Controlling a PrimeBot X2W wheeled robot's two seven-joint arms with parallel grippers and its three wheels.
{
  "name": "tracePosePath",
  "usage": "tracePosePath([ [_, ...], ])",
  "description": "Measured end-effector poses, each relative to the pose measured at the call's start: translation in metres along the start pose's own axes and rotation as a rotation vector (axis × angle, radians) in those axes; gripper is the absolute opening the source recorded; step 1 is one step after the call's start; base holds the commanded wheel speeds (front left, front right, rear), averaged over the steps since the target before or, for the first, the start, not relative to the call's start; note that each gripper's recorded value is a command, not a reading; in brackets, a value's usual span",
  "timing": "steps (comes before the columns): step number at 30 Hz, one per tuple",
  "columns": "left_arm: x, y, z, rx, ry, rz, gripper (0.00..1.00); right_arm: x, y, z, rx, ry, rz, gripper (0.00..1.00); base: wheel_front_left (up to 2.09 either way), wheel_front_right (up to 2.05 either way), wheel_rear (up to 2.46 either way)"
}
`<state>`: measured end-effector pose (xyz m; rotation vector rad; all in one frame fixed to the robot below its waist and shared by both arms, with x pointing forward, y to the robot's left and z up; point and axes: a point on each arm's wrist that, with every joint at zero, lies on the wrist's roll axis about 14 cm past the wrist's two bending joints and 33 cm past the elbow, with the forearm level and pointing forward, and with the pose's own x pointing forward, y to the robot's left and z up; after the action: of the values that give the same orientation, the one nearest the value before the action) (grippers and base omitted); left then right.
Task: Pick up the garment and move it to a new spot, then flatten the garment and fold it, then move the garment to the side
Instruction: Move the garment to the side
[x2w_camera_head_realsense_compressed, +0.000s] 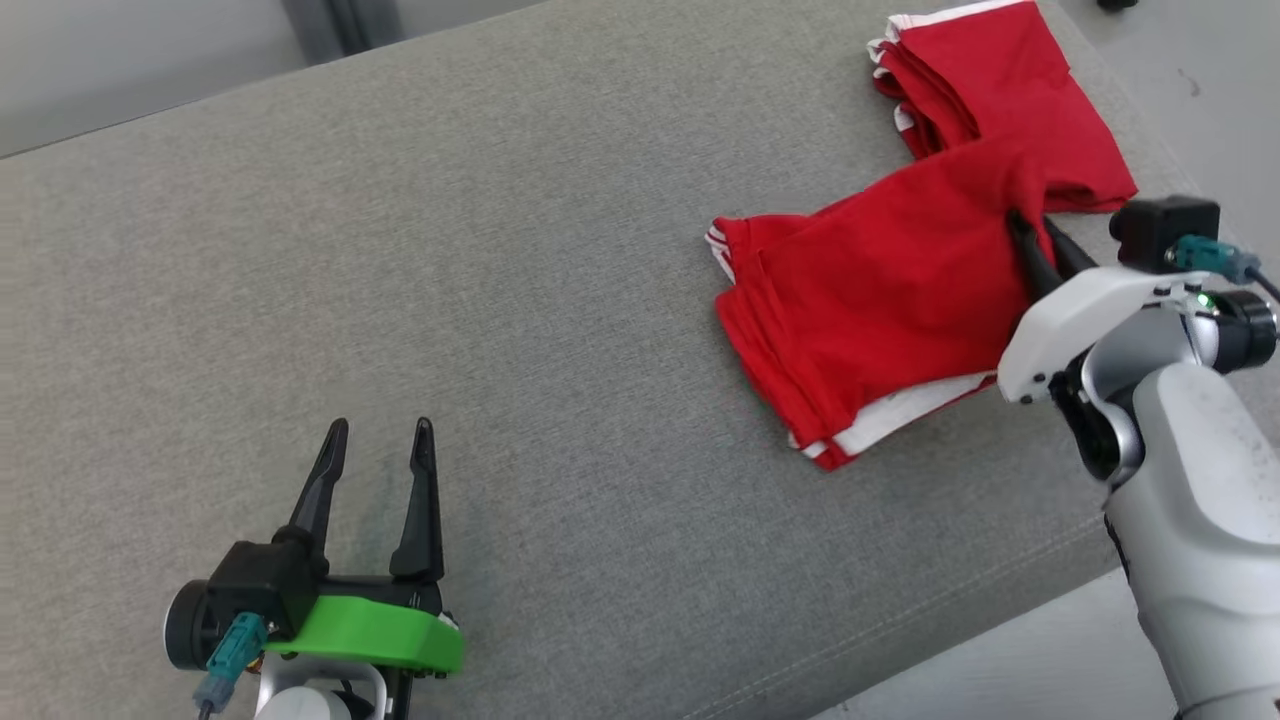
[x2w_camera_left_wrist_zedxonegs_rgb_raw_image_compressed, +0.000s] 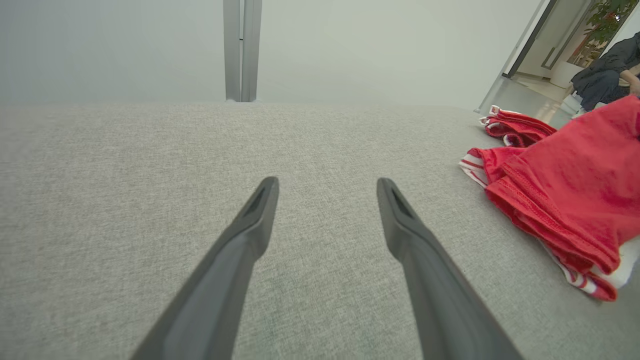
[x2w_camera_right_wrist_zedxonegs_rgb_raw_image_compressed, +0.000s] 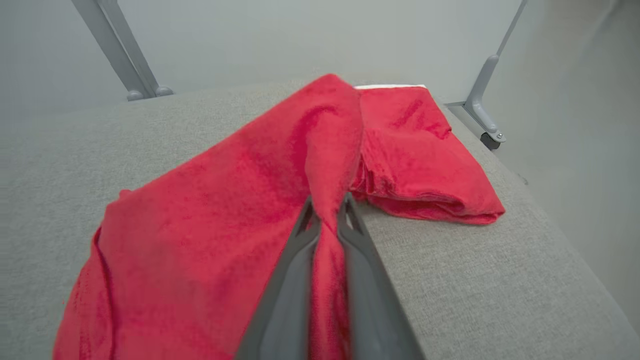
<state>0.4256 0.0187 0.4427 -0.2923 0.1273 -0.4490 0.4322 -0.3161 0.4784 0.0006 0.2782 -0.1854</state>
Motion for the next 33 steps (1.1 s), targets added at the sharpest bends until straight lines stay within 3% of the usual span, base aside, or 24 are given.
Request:
tracePosePath([
  [13, -0.025, 0.027, 0.017, -0.001, -0.049, 0.112, 1.0, 0.052, 0.023, 0.087, -0.111, -0.091, 0.046, 0.0, 0.0, 0.0, 0.0],
  [23, -0.039, 0.049, 0.022, 0.005, -0.062, 0.186, 1.0, 0.071, -0.02, 0.103, -0.24, -0.01, -0.044, 0.0, 0.0, 0.0, 0.0],
  [33, -0.042, 0.067, 0.014, 0.014, -0.041, 0.228, 1.0, 0.092, -0.067, 0.099, -0.253, 0.023, -0.157, 0.0, 0.0, 0.0, 0.0],
])
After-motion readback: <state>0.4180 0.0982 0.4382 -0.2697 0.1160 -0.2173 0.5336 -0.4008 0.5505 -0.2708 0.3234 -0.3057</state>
